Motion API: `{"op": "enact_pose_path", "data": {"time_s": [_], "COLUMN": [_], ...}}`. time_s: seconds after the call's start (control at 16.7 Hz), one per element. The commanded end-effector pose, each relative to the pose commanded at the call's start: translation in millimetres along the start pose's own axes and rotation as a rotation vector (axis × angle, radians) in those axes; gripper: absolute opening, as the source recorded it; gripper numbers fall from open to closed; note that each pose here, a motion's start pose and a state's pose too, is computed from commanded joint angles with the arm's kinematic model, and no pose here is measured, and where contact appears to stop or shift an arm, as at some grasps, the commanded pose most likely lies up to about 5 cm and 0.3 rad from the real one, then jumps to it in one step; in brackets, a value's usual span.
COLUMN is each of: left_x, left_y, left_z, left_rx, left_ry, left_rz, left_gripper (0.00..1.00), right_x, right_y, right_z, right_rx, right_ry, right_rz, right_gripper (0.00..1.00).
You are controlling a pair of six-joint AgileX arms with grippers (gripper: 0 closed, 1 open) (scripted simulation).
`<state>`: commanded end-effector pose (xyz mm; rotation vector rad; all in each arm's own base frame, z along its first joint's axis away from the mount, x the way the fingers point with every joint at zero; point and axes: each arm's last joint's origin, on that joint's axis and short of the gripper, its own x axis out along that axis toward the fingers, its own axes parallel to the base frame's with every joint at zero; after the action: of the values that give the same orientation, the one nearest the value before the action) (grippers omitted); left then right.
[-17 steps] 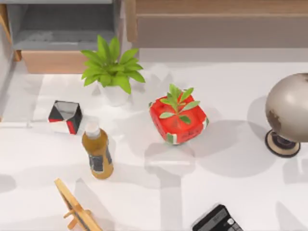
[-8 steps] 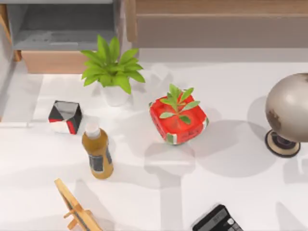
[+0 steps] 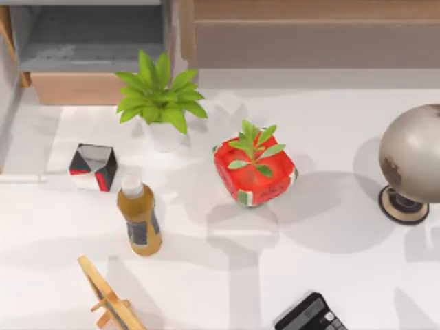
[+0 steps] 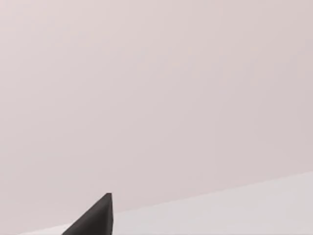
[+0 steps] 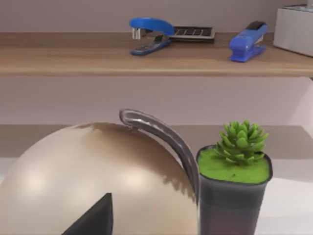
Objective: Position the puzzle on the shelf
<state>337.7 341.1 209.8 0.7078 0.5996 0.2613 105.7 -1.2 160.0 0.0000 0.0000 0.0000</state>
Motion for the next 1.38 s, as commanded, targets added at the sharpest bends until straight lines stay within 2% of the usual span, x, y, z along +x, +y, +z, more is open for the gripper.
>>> {"op": "enact_pose_path", "data": {"time_s": [0.3, 0.54, 0.78, 1.02, 1.38], "left_x": [16.7, 21.4, 20.9, 21.1, 21.6], "left_y": [-4.5, -38.2, -79.7, -109.3, -114.4], "left_z": [73.4, 125.5, 159.1, 171.2, 172.0], "left_rx": [-0.217, -0.317, -0.352, -0.354, -0.354], "left_ry": [0.171, 0.344, 0.528, 0.667, 0.693], "left_rz": [-0.227, -0.420, -0.574, -0.660, -0.673], "left_gripper": [1.00, 1.00, 1.00, 1.00, 1.00], "right_x": [0.0, 0.0, 0.0, 0.0, 0.0], "right_y": [0.0, 0.0, 0.0, 0.0, 0.0], "right_z": [0.0, 0.0, 0.0, 0.0, 0.0], "right_rx": [0.000, 0.000, 0.000, 0.000, 0.000], "right_ry": [0.000, 0.000, 0.000, 0.000, 0.000], "right_rz": [0.000, 0.000, 0.000, 0.000, 0.000], "right_gripper": [1.00, 1.00, 1.00, 1.00, 1.00]}}
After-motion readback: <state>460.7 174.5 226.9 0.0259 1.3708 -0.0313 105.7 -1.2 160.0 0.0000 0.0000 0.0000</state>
